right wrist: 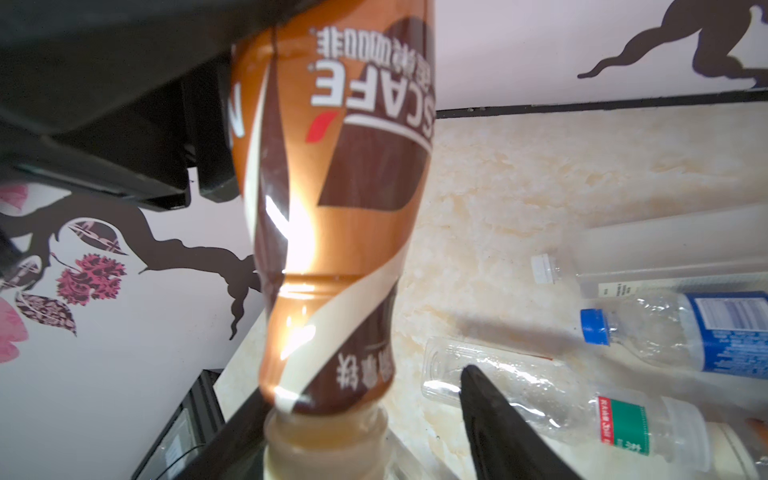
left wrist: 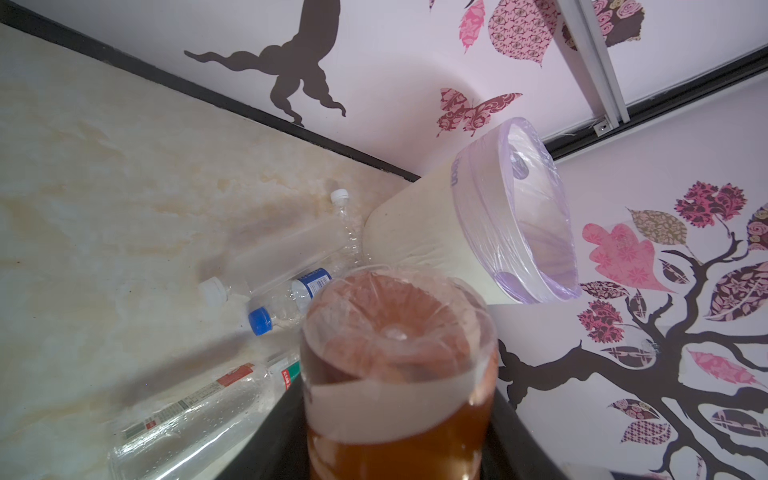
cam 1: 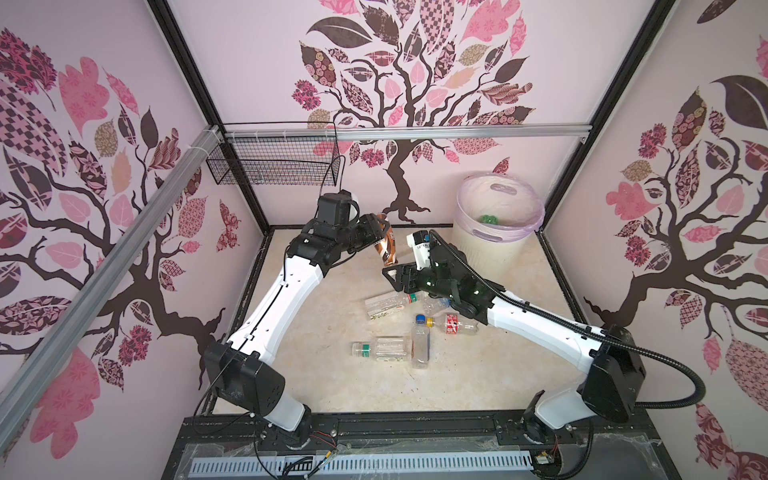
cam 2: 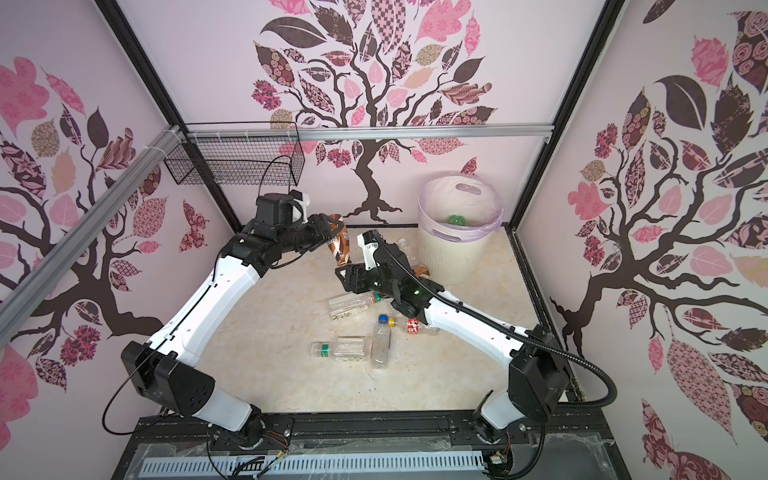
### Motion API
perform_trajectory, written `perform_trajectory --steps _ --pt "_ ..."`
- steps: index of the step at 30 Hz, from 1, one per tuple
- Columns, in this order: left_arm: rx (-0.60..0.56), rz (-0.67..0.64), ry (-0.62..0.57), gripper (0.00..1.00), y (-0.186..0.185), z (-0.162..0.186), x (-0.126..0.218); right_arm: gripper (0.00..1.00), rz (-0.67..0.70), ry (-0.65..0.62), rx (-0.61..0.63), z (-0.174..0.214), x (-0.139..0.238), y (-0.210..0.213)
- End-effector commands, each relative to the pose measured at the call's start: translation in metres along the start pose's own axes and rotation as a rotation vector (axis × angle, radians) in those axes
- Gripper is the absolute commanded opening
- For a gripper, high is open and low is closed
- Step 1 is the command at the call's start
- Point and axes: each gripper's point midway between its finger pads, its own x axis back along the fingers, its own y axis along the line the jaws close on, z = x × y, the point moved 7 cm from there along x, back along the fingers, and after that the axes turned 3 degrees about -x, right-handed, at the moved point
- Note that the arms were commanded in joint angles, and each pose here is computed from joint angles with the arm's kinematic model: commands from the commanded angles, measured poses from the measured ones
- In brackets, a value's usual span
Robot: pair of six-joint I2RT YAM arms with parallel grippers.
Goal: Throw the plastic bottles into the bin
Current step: 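Grasp the Nescafe bottle with the right gripper from the left gripper, then raise the Nescafe bottle over the bin with the right gripper and release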
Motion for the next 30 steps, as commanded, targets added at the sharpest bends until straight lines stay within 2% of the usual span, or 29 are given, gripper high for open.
perform_trajectory --steps 1,14,19,22,26,30 --pt "-0.011 0.023 -0.020 0.53 -0.008 0.000 0.008 0.60 -0.023 -0.048 0.000 -0.015 0.001 0.010" --pt "-0.005 0.007 -0.004 0.54 -0.006 0.004 0.001 0.24 0.018 -0.050 0.020 -0.016 0.006 0.008" --pt "0.000 0.003 -0.009 0.65 -0.006 0.003 0.001 0.21 0.046 -0.050 0.027 -0.016 0.008 0.005" --pt "-0.010 -0.008 -0.020 0.77 -0.010 -0.001 0.005 0.19 0.069 -0.052 0.029 -0.016 0.010 0.003" --pt "-0.039 -0.029 -0.055 0.98 -0.016 -0.013 0.018 0.18 0.132 -0.059 0.057 -0.018 0.018 -0.002" --pt "-0.041 -0.016 -0.089 0.98 -0.021 -0.021 0.031 0.18 0.240 -0.082 0.108 -0.036 0.033 -0.008"
